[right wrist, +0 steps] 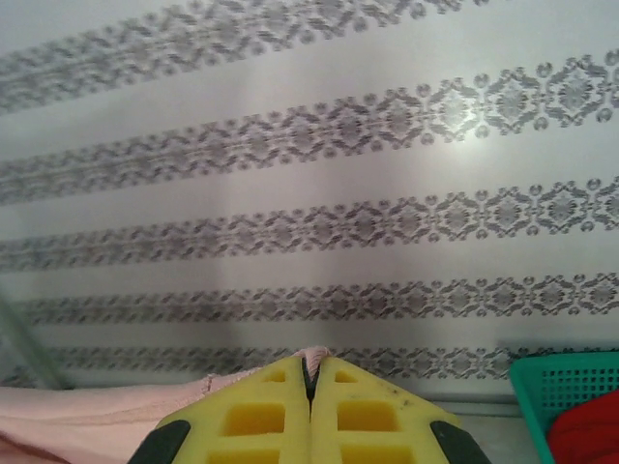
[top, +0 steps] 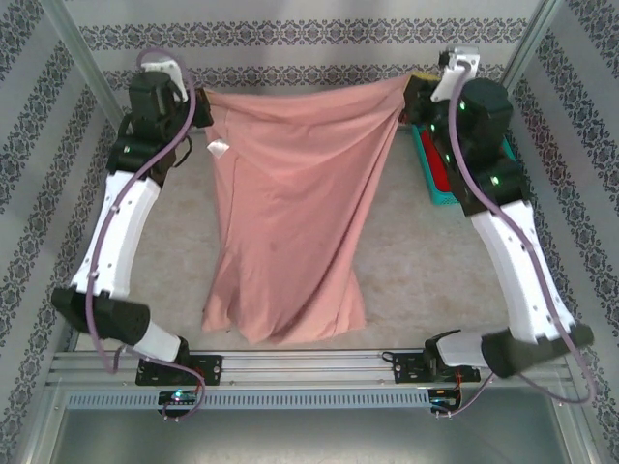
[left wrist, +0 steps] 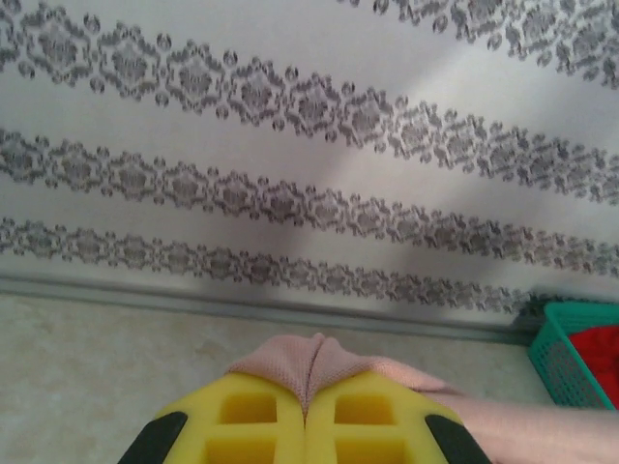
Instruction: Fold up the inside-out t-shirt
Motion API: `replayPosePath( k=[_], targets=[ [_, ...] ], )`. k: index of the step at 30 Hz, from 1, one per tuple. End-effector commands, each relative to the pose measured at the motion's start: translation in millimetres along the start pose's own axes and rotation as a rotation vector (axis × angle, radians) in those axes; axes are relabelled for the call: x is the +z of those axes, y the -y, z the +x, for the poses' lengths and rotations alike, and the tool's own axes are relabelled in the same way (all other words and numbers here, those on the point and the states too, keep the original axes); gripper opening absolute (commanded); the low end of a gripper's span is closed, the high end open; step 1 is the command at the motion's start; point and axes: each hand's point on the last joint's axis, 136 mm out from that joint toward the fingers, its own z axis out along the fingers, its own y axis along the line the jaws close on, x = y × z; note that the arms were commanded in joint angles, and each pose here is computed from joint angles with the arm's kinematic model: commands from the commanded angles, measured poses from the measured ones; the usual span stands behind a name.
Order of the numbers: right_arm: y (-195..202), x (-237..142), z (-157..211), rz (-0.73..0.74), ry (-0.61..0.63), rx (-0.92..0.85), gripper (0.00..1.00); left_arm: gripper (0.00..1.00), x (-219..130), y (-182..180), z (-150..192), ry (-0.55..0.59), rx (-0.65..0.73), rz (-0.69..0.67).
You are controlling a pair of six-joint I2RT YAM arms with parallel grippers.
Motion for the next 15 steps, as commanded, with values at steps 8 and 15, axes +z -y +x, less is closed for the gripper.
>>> replayPosePath(
  k=[8, 15],
  targets=[
    [-34.9, -69.9, -156.9, -0.157, 0.379, 0.067, 0.00, 0.00, -114.2, 67.6, -168.1, 0.407, 0.050, 0.265],
    [-9.0, -75.5, -53.3, -0.066, 0.081, 0.062, 0.00, 0.00, -122.4, 73.0, -66.7, 0.158, -0.007, 0.402]
  ],
)
